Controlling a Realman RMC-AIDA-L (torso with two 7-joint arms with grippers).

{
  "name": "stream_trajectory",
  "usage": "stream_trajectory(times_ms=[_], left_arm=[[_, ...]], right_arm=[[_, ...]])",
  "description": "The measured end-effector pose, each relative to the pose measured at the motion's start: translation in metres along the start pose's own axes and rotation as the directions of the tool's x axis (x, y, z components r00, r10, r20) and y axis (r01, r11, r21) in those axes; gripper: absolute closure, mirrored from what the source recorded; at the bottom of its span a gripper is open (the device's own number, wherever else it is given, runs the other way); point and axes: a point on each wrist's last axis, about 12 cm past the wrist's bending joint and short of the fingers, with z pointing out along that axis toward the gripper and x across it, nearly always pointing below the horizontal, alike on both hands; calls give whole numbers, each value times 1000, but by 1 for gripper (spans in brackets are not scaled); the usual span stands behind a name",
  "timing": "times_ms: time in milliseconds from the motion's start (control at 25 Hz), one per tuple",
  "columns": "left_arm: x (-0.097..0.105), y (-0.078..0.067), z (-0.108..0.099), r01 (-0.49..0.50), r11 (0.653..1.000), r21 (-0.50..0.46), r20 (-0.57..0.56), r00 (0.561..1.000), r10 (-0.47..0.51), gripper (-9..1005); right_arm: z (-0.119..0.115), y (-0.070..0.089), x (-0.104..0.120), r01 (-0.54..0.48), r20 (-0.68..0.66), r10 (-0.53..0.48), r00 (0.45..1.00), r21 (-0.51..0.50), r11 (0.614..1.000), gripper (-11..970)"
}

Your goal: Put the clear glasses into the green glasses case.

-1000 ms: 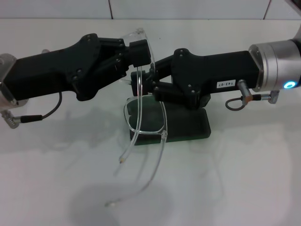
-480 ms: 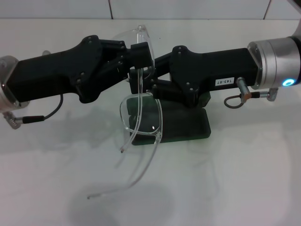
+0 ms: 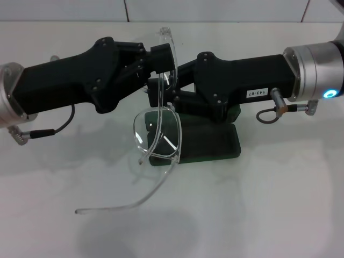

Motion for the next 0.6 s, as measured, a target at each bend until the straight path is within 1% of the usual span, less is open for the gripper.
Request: stream_trajectory(times_ms=[600], left_arm=[[1,0,-1,0,1000,-10,1,1000,0,947]], right_arm=[[-2,2,-1,-2,24,2,1000,-3,1000,838]])
